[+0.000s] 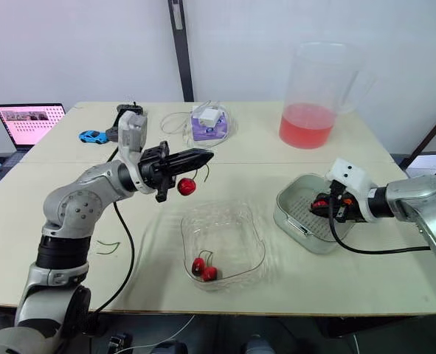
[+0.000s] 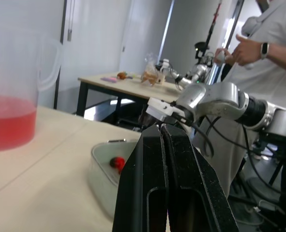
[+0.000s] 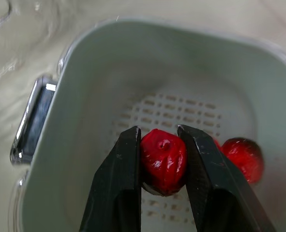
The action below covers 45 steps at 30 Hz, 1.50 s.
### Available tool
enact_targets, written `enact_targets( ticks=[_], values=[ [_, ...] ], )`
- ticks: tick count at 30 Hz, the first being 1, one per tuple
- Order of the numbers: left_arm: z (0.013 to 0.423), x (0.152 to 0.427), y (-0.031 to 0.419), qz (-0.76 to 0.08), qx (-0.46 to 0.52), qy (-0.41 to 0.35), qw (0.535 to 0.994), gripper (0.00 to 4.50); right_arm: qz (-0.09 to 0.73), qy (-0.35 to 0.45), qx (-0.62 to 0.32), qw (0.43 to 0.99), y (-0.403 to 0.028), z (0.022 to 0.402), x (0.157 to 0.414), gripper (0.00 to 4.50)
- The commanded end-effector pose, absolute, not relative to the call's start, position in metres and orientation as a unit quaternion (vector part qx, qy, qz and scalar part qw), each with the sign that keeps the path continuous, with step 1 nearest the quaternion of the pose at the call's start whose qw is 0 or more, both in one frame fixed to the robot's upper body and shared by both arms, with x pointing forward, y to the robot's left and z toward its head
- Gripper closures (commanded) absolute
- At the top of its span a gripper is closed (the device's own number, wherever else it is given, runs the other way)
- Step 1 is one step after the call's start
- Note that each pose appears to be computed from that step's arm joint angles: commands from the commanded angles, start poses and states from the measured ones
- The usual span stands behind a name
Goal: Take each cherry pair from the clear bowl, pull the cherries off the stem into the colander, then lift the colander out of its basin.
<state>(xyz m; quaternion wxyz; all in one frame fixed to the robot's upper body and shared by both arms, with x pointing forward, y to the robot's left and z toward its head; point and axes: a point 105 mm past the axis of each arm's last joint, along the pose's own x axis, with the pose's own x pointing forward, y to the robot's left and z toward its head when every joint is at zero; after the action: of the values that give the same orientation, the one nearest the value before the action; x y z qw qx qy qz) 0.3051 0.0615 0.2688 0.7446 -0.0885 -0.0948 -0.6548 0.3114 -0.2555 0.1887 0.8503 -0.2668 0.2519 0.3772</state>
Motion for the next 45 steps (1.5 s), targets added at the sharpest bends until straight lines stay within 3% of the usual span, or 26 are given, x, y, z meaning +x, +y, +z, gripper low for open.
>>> enact_targets(
  ticks=[1, 7, 8, 14, 19, 29, 43, 44, 45],
  values=[
    [0.275, 0.299, 0.063, -0.654, -0.071, -0.113, 0.744, 4.5, 0.367, 0.239, -0.284, 0.853, -0.262, 0.207, 0.312, 2.73],
    [0.275, 0.298, 0.063, -0.656, -0.075, -0.113, 0.743, 4.5, 0.365, 0.226, -0.281, 0.858, -0.266, 0.228, 0.308, 0.09],
    [0.275, 0.298, 0.062, -0.657, -0.076, -0.113, 0.741, 4.5, 0.367, 0.222, -0.277, 0.86, -0.266, 0.232, 0.306, 0.03],
    [0.277, 0.297, 0.059, -0.665, -0.083, -0.115, 0.734, 4.5, 0.397, 0.184, -0.225, 0.87, -0.248, 0.257, 0.291, 0.03],
    [0.281, 0.297, 0.055, -0.676, -0.087, -0.118, 0.722, 4.5, 0.491, 0.076, -0.105, 0.861, -0.183, 0.268, 0.28, 0.03],
    [0.285, 0.293, 0.046, -0.697, -0.088, -0.115, 0.702, 4.5, 0.571, 0.01, 0.076, 0.818, -0.072, 0.249, 0.269, 0.03],
    [0.286, 0.292, 0.046, -0.695, -0.087, -0.115, 0.704, 4.5, 0.581, 0.01, 0.117, 0.805, -0.031, 0.246, 0.273, 0.03],
    [0.286, 0.292, 0.047, -0.694, -0.087, -0.115, 0.705, 4.5, 0.582, 0.009, 0.119, 0.804, -0.03, 0.246, 0.273, 0.63],
    [0.286, 0.292, 0.047, -0.694, -0.087, -0.114, 0.705, 4.5, 0.583, 0.009, 0.118, 0.804, -0.03, 0.246, 0.273, 0.9]
  ],
)
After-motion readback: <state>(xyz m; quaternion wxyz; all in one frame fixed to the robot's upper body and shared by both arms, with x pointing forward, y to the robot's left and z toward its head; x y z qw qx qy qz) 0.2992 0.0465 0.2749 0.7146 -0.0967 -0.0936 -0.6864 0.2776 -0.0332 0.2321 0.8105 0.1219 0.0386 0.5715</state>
